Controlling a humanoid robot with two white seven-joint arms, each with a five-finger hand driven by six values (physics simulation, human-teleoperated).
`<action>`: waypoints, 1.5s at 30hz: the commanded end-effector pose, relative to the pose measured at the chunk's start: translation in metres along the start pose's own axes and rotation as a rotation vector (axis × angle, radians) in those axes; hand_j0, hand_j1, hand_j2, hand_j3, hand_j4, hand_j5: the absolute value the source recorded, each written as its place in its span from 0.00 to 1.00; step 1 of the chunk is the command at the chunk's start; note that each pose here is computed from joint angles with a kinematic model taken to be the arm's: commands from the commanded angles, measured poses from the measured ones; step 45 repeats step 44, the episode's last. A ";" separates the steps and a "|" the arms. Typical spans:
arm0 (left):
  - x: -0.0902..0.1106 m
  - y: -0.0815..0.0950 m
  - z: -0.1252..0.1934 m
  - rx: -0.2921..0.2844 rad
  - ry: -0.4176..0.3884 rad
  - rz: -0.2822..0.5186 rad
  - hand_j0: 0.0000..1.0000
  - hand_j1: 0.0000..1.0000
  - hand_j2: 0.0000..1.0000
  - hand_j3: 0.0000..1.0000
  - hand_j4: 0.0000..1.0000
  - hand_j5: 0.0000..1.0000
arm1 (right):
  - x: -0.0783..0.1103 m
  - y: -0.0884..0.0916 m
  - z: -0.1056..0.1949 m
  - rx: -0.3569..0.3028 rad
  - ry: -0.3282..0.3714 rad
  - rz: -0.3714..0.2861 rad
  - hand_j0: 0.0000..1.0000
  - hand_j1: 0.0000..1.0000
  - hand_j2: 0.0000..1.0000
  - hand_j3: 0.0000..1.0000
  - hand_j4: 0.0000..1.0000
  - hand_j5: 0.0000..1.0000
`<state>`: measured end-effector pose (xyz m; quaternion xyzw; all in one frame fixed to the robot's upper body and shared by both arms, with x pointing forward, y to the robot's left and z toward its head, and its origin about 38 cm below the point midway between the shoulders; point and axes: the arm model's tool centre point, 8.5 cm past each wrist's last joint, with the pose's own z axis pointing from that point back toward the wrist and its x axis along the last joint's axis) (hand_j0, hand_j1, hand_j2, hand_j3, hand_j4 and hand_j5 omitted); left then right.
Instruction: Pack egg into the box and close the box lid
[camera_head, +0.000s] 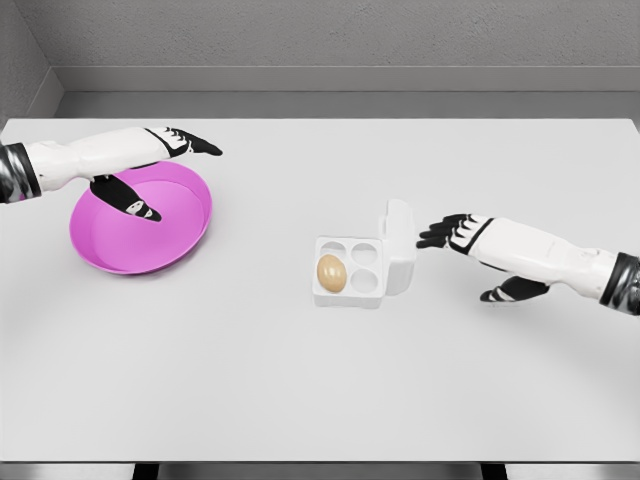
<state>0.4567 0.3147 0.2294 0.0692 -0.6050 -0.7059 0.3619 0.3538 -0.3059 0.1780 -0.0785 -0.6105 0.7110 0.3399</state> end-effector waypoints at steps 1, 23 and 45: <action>0.000 0.001 0.000 0.008 -0.002 0.009 1.00 1.00 1.00 1.00 1.00 1.00 | 0.003 0.005 -0.004 0.011 -0.016 -0.014 1.00 1.00 1.00 1.00 1.00 1.00; -0.012 -0.027 0.026 0.131 0.032 0.162 1.00 1.00 1.00 1.00 1.00 1.00 | 0.033 0.013 -0.052 0.077 -0.186 -0.029 1.00 1.00 1.00 1.00 1.00 1.00; -0.016 -0.028 0.033 0.126 0.050 0.160 1.00 1.00 1.00 1.00 1.00 1.00 | -0.013 -0.072 0.064 -0.017 0.048 0.062 1.00 1.00 1.00 1.00 1.00 1.00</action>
